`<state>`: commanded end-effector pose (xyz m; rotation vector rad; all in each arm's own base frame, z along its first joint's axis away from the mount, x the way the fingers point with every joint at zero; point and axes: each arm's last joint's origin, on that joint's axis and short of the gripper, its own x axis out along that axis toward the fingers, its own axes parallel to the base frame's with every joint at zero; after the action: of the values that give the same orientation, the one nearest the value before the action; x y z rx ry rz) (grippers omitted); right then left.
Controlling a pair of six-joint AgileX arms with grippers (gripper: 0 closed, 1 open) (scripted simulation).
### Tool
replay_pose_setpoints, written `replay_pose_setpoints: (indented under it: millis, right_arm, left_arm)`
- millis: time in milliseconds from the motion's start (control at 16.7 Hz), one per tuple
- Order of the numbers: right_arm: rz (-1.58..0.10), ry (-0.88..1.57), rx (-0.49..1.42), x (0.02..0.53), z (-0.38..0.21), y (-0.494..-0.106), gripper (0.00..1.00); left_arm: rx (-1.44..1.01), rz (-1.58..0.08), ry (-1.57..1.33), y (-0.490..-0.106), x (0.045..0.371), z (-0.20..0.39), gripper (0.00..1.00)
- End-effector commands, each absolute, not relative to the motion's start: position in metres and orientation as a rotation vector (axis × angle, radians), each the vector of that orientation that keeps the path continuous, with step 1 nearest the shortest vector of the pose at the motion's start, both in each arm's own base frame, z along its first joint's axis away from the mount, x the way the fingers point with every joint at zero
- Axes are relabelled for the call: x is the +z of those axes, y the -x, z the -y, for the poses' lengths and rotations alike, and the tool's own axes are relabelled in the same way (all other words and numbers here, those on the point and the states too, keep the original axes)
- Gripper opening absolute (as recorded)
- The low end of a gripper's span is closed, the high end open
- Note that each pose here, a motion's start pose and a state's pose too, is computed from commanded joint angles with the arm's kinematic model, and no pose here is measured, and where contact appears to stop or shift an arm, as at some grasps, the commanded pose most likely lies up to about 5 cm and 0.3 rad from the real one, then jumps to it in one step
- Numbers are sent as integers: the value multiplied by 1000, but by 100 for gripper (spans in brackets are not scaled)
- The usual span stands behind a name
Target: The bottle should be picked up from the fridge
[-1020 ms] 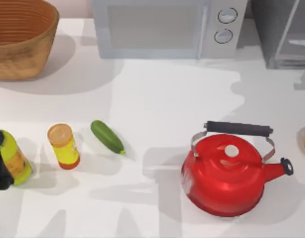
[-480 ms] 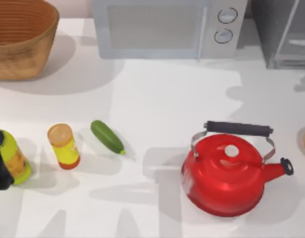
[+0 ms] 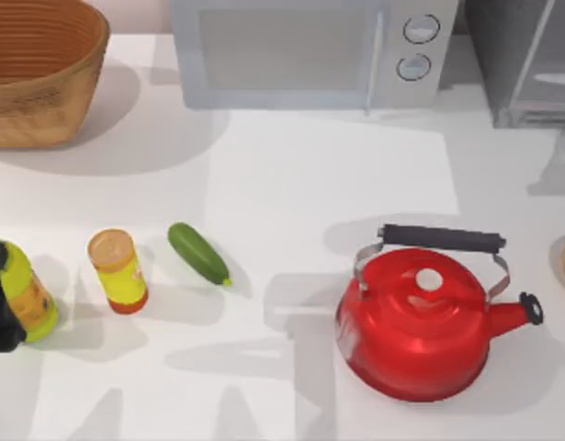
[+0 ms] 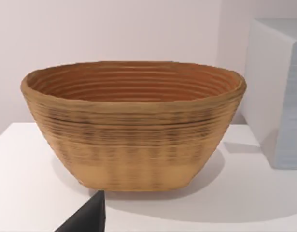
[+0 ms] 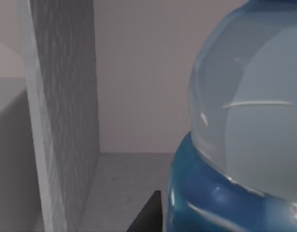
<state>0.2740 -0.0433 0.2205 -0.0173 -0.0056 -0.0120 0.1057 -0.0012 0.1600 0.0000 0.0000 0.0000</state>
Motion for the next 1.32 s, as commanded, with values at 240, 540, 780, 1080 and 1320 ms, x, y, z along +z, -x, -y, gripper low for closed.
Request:
replay_pose_setpoints:
  millis: [240,540,780,1080,1320]
  right_arm:
    - [15,13,-13,233,23,-205,0]
    - [22,4,-10,206,8,-135,0]
    - [13,0,-4,176,3,-111,0]
    - [0,0,0,160,1,-106,0]
    - [-1,-2,-2,161,1,-106,0]
  left_arm:
    - [0,0,0,-106,160,1,100]
    - [0,0,0,-106,160,1,100]
    - [0,0,0,-106,160,1,100]
    - [0,0,0,-106,160,1,100]
    - [0,0,0,-106,160,1,100]
